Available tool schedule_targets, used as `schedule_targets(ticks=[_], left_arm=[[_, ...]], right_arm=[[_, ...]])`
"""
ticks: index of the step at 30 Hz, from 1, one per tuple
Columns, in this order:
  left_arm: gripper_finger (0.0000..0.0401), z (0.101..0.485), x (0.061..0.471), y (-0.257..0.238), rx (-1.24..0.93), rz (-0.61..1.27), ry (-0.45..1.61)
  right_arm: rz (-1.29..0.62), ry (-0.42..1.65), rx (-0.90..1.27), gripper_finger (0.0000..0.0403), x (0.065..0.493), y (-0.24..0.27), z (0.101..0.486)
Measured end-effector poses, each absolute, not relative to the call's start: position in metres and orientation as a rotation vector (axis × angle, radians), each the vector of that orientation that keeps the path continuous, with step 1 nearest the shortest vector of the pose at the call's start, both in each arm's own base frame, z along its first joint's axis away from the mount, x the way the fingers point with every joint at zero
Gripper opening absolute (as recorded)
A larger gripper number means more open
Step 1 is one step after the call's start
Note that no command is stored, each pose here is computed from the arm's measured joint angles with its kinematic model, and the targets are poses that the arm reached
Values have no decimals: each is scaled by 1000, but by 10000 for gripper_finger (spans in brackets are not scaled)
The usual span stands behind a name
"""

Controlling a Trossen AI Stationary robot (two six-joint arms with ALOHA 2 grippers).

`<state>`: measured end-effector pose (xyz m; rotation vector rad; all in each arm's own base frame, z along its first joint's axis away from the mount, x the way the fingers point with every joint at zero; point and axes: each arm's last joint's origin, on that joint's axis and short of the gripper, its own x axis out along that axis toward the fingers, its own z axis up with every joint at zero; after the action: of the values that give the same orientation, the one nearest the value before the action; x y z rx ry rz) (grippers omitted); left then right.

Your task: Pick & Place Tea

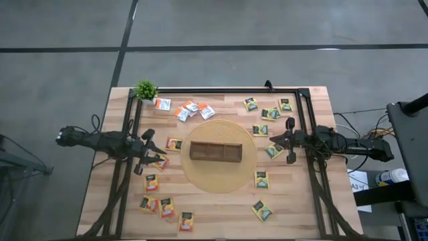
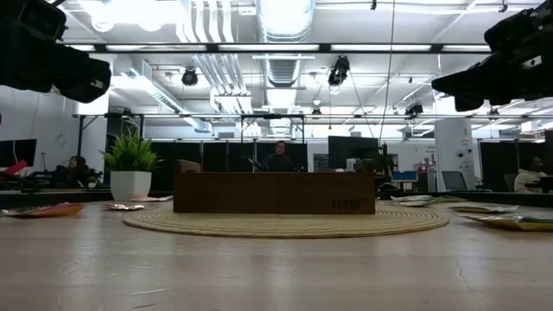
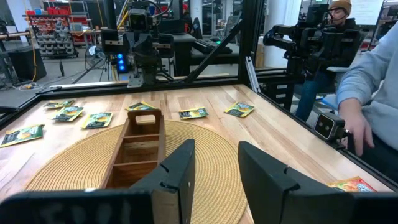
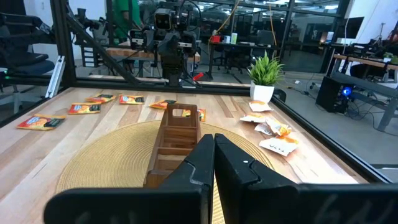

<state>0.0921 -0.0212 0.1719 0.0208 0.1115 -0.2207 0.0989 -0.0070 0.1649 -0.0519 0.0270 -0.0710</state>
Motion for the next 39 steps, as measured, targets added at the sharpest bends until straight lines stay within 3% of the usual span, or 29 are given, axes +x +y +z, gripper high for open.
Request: schedule_targets(ticks=[11, 20, 26, 34, 39], left_arm=[[117, 172, 92, -21, 17, -220, 108], [117, 177, 93, -21, -171, -199, 77], [117, 179, 93, -16, -116, -17, 44], [117, 190, 91, -3, 55, 410, -58], [117, 210, 86, -2, 134, 475, -216]], right_arm=[[-71, 27, -52, 9, 99, -7, 165], [-71, 28, -52, 9, 99, -7, 165], [-71, 28, -52, 9, 99, -7, 165], [-71, 28, -52, 9, 99, -7, 165], [-71, 28, -52, 9, 99, -7, 165]])
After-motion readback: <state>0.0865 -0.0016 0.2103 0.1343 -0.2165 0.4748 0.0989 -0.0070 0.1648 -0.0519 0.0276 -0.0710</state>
